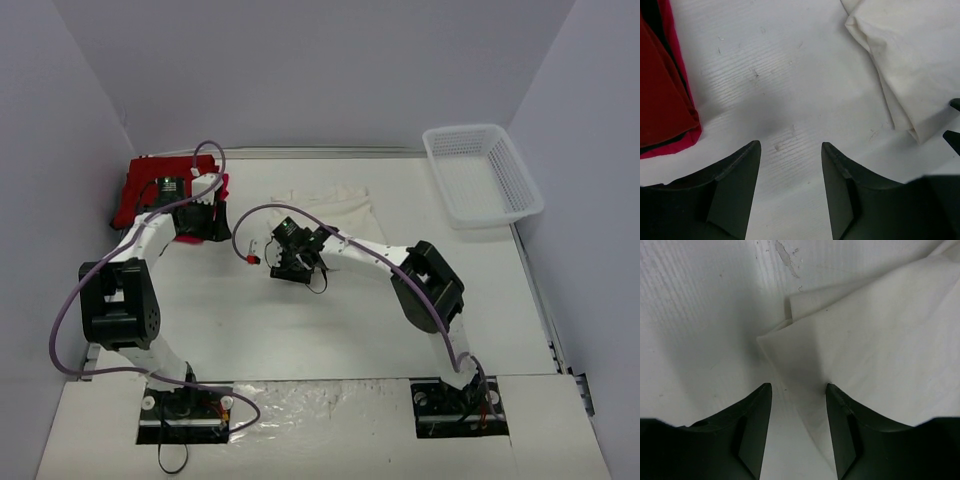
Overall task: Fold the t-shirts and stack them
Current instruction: Fold the long partially folded tshirt into a neat square
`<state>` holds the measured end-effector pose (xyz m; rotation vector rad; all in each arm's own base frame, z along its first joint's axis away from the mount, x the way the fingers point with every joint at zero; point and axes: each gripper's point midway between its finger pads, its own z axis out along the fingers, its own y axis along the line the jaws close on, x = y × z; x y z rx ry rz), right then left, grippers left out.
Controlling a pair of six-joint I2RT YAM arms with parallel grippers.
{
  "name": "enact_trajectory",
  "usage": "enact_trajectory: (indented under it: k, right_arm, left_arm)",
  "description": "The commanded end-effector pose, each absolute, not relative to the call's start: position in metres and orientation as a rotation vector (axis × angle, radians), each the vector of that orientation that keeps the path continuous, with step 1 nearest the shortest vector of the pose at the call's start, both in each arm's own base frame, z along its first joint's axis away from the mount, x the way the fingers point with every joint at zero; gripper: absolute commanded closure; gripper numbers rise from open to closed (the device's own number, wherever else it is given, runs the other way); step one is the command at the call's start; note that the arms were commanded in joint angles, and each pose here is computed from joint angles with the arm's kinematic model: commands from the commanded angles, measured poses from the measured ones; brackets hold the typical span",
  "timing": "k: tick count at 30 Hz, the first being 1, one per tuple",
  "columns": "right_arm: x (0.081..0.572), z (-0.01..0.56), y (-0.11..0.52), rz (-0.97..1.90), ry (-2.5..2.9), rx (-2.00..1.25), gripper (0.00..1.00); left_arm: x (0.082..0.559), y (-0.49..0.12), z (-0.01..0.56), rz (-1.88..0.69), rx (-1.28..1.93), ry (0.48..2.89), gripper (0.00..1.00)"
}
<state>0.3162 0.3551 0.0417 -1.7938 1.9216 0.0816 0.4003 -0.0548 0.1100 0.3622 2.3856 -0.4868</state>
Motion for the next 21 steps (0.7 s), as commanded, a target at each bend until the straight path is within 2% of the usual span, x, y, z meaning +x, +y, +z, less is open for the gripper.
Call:
enact_trajectory:
  k: [1,6,9,11,12,21]
  right_arm:
    - [0.326,0.044,0.365,0.028,1.904,-1.796,0.57]
    - [0.328,0.028,0.374,-0.001,1.909,-1.821,0.6]
    - [0.324,0.016,0.376,-0.014,1.915,-1.848,0.79]
    - [0.325,0.016,0.372,-0.055,1.915,-1.85,0.96]
    - [0.325,0.016,0.372,-0.055,1.918,-1.849,0.99]
    - [0.321,0.04,0.374,-0.049,1.905,-1.85,1.0]
  left_arm:
    - [0.403,-0.059,0.115,-0.523,0.365,2.354,0.5]
    - [0.401,-0.066,0.108,-0.594,0.369,2.367,0.49]
    - [0.4,-0.072,0.105,-0.647,0.353,2.37,0.49]
    - [0.398,-0.078,0.104,-0.702,0.342,2.371,0.47]
    - [0.397,-0.082,0.102,-0.746,0.34,2.37,0.46]
    - [0.393,-0.114,0.087,-1.081,0.206,2.394,0.4]
